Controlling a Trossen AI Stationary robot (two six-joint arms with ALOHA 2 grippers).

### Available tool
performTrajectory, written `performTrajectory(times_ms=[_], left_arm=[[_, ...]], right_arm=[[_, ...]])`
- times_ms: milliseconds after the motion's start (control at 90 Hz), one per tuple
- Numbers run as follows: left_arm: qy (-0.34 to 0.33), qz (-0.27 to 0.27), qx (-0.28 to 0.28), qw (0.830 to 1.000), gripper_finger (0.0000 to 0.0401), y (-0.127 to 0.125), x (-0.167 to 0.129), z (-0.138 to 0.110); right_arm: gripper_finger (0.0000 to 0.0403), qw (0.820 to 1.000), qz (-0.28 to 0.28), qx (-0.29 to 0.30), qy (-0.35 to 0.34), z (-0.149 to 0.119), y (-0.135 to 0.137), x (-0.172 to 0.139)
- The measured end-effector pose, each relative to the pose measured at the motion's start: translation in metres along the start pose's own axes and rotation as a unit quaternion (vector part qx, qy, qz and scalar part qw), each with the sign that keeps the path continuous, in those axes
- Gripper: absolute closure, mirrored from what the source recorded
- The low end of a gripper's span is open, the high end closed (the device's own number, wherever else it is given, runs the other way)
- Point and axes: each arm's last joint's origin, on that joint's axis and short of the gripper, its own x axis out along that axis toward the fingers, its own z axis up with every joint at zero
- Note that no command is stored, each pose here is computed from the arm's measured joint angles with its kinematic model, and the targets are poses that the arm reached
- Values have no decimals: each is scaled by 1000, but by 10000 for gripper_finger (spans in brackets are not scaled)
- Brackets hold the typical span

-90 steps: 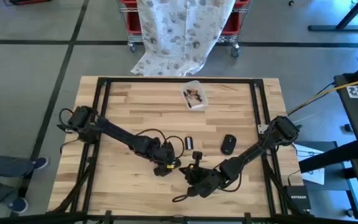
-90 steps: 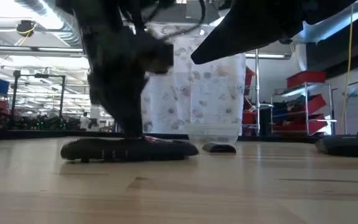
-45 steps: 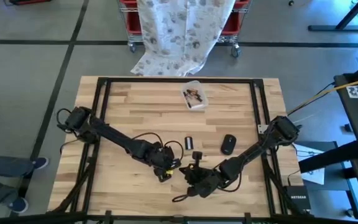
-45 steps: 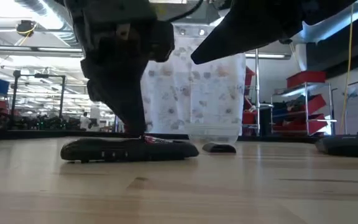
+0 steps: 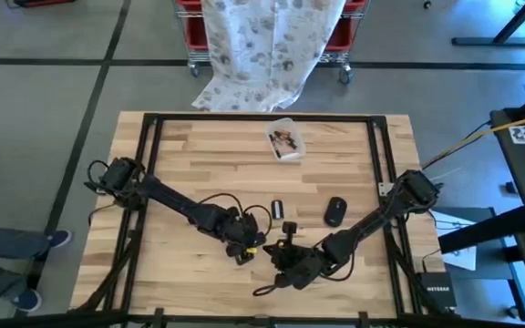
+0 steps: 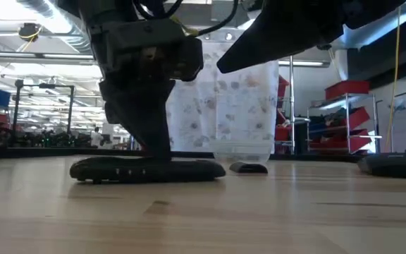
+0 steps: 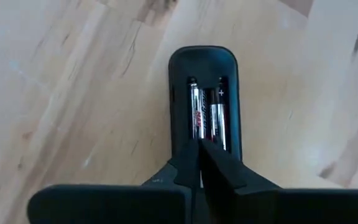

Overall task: Insert battery
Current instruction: Insert the white battery into the remote control, then close the remote control cover

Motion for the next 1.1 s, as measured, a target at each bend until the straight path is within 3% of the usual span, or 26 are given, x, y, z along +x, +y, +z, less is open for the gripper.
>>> performTrajectory(times_ms=[356,744,967,1100], left_arm=[[-55,21,15,998,401,-23,-52,-1],[-124,101,-21,987,401,-57,-68,-77],[-186,175,-75,964,401,-52,-83,-112],[-195,193,-77,958,401,-51,-91,-126]], right_arm=[[403,1000,-8,-15,1,-1,0,0],[403,998,-48,-28,-10,0,-3,0],[403,999,-35,-31,-10,1,-2,0],[403,999,-24,-46,-12,5,-1,-1]])
